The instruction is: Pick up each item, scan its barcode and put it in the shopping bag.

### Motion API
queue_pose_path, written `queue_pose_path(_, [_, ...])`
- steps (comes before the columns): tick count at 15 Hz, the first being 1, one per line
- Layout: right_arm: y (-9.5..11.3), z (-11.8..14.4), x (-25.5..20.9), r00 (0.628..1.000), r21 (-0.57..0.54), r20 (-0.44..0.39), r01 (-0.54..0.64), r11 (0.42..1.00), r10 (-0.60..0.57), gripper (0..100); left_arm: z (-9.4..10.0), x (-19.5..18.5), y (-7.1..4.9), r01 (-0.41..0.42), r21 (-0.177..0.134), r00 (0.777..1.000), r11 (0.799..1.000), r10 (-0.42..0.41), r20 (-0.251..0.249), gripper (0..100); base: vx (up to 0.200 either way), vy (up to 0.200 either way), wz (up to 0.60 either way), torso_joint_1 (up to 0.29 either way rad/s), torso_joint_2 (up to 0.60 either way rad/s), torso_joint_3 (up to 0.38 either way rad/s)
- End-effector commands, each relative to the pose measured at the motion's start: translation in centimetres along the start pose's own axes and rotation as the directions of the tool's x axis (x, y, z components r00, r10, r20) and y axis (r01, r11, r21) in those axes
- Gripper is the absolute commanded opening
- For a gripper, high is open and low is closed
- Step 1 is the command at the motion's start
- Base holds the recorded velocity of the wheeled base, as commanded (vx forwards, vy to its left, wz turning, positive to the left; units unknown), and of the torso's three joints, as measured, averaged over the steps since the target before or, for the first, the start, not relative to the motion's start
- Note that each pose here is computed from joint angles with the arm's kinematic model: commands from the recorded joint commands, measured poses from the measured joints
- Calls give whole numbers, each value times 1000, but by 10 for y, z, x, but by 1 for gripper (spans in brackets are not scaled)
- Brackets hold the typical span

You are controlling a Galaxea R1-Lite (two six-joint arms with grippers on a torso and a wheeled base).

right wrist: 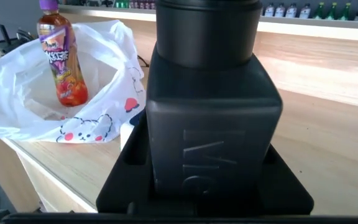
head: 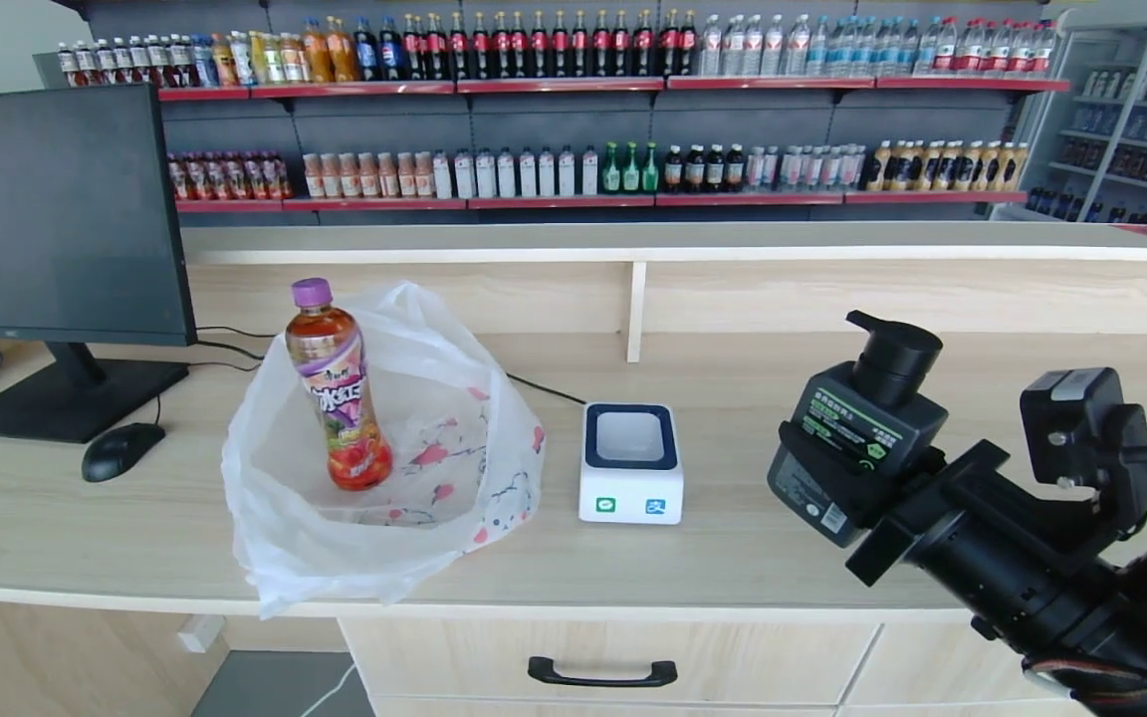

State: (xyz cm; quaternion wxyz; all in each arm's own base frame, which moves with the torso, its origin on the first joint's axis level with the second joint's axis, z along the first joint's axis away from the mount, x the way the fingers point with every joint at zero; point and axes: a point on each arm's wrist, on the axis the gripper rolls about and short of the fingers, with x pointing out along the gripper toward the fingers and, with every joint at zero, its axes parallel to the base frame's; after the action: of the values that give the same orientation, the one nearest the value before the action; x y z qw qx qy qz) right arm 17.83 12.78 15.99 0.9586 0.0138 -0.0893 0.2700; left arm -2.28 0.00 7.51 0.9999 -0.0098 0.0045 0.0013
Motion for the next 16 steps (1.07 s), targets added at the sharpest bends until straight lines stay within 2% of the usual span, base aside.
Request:
queue_pose_path(1, [0, 1, 0, 1000, 0, 4, 0, 1000, 0, 0, 0, 0, 0, -1, 0, 1000, 1000, 1, 0, 100, 0, 200, 0, -2, -2, 2])
queue_pose_path(6, [-1, 1, 7, 1000, -29, 13, 7, 1000, -7, 0, 0, 0, 0, -1, 0, 1000, 1000, 1, 0, 100, 0, 200, 0, 0, 3, 4])
queue_pose_path(9, [4, -4, 18, 999, -80, 5, -36, 996, 36, 0, 0, 0, 0, -1, 1, 1000, 1000, 1, 0, 100, 0, 0, 0, 0, 0, 0])
queue_pose_path(10, [7, -6, 31, 994, -132, 17, -105, 986, 108, 0, 0, 0, 0, -1, 1, 1000, 1000, 1, 0, 100, 0, 0, 0, 0, 0, 0])
queue_pose_path(11, [7, -7, 34, 992, -143, 18, -118, 983, 122, 0, 0, 0, 0, -1, 3, 1000, 1000, 1, 0, 100, 0, 0, 0, 0, 0, 0])
queue_pose_path(14, [-31, -29, 56, 983, -346, -32, -181, 921, 181, 0, 0, 0, 0, -1, 1, 1000, 1000, 1, 0, 100, 0, 0, 0, 0, 0, 0])
queue_pose_path(15, [-46, -38, 66, 965, -441, -46, -253, 861, 260, 0, 0, 0, 0, -1, 1, 1000, 1000, 1, 0, 100, 0, 0, 0, 0, 0, 0])
queue_pose_path(16, [-52, -37, 74, 953, -511, -26, -271, 815, 301, 0, 0, 0, 0, -1, 3, 1000, 1000, 1, 0, 100, 0, 0, 0, 0, 0, 0])
